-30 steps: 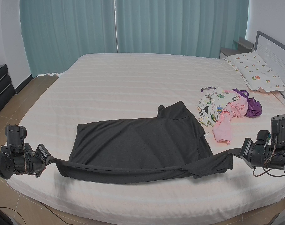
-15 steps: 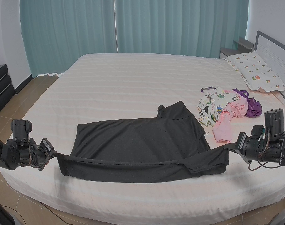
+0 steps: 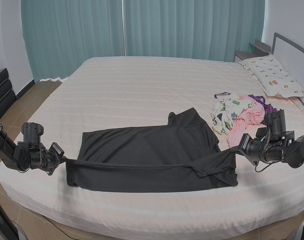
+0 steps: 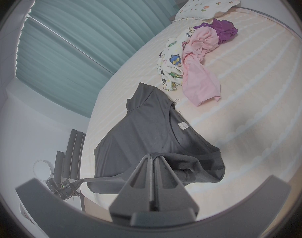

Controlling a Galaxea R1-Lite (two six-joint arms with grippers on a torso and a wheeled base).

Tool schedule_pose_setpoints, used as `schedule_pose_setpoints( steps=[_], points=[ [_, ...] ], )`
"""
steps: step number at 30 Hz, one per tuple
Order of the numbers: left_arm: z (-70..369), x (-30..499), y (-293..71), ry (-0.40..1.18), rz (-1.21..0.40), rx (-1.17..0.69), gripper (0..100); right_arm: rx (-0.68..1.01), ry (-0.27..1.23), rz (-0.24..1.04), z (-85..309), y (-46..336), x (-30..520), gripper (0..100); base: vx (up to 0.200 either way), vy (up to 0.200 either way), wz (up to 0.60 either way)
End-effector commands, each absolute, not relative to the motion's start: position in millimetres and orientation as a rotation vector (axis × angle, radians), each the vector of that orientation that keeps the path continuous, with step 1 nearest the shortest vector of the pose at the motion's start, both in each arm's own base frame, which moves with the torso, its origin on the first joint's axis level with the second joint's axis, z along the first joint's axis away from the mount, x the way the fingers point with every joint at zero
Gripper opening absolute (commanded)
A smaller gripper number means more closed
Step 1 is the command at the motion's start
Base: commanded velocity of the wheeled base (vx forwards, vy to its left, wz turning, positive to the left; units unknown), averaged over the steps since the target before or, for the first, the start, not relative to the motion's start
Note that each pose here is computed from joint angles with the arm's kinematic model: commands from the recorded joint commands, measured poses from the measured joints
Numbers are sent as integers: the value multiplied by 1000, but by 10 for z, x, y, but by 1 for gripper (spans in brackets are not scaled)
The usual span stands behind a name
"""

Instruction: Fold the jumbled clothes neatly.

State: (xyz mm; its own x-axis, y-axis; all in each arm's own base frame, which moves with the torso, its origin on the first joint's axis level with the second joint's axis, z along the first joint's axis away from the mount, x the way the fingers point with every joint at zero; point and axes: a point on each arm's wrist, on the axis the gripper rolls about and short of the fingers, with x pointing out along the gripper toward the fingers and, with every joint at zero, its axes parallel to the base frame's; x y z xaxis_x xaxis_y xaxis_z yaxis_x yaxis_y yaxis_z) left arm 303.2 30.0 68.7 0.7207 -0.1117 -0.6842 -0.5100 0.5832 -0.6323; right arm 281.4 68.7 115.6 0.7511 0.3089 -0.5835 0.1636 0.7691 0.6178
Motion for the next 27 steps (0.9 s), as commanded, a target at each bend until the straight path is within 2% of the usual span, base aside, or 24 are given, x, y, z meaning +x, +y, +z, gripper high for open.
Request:
schedule_pose_setpoints(
  steps=[1, 23, 24, 26, 27],
  points=[
    [549, 3183, 305, 780, 272, -944, 0, 707, 774, 47, 975, 661, 2977, 0, 0, 0, 0],
    [236, 3648, 288, 799, 282, -973, 0, 800, 724, 37, 407, 718, 3396, 0, 0, 0, 0],
    [225, 3656, 289, 800, 284, -975, 0, 801, 723, 37, 388, 719, 3404, 100, 0, 0, 0],
    [197, 3664, 290, 806, 288, -977, 0, 810, 720, 34, 343, 723, 3426, 100, 0, 0, 0],
    [192, 3666, 290, 806, 288, -978, 100, 813, 710, 35, 321, 727, 3447, 100, 0, 0, 0]
  ],
)
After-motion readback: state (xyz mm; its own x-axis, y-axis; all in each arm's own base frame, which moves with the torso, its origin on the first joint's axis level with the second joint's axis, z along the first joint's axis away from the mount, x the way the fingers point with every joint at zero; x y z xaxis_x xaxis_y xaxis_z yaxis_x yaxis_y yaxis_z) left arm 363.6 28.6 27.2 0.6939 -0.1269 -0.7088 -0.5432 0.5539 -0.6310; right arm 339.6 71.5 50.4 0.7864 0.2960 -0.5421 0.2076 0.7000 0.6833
